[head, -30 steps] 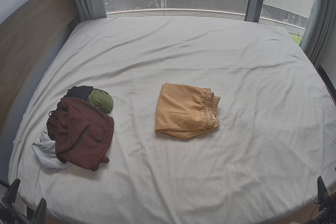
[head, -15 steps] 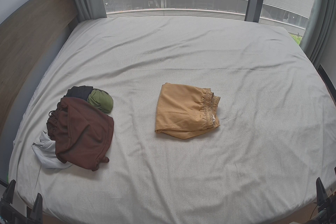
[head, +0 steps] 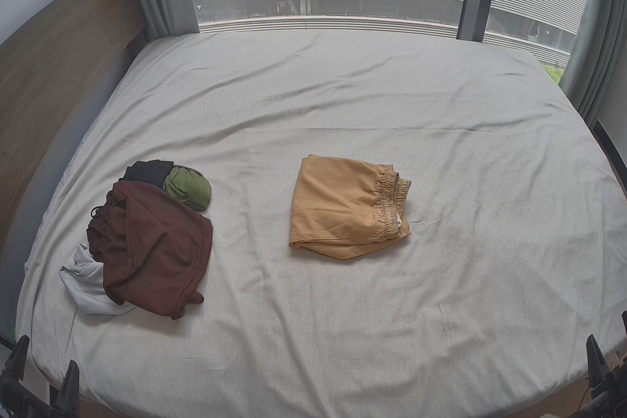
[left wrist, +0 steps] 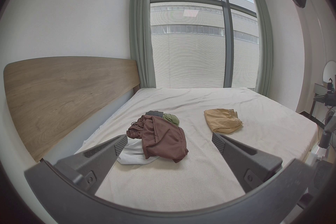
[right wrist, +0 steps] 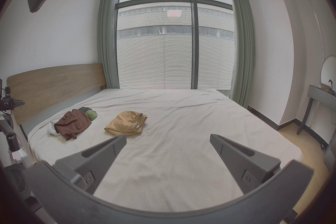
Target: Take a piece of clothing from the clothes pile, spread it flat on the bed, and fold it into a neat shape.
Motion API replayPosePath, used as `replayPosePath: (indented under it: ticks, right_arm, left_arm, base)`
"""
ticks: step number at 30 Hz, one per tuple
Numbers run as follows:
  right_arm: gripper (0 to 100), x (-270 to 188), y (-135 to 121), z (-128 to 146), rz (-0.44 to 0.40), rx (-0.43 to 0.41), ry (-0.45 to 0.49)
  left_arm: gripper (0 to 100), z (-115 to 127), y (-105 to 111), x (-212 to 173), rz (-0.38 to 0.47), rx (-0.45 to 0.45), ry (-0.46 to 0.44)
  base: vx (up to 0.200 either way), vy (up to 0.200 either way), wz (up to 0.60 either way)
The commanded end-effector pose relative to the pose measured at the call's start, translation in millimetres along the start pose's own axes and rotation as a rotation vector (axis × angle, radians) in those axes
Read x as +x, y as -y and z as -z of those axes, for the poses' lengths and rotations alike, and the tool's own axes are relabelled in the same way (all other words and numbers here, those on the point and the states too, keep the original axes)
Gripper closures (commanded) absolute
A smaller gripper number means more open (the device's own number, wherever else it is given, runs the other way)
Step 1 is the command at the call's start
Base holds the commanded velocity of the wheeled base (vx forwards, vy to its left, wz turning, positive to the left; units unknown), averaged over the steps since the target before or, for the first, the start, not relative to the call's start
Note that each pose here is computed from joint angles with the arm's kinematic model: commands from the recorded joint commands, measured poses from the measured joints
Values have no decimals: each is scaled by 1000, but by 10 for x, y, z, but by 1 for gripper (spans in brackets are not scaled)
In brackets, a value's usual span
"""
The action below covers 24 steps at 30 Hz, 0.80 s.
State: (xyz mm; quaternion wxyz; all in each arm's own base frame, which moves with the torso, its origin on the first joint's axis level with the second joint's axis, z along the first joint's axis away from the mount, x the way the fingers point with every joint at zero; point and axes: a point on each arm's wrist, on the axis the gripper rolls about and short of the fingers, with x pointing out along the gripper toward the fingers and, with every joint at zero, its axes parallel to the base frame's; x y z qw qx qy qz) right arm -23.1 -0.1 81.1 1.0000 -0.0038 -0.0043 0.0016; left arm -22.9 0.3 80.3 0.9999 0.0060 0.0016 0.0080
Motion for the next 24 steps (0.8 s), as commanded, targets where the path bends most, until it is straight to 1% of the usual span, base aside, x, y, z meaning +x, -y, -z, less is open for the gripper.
replayPosePath:
  ticks: [1,24]
  right_arm:
    - [0,3,0,52,-3,0,-4]
    - [0,3,0,52,-5,0,-4]
  left_arm:
    - [0,53,1,1,-1,0,-1]
    - [0,53,1,1,1,0,-1]
  base:
    - [0,0,0]
    - [0,0,0]
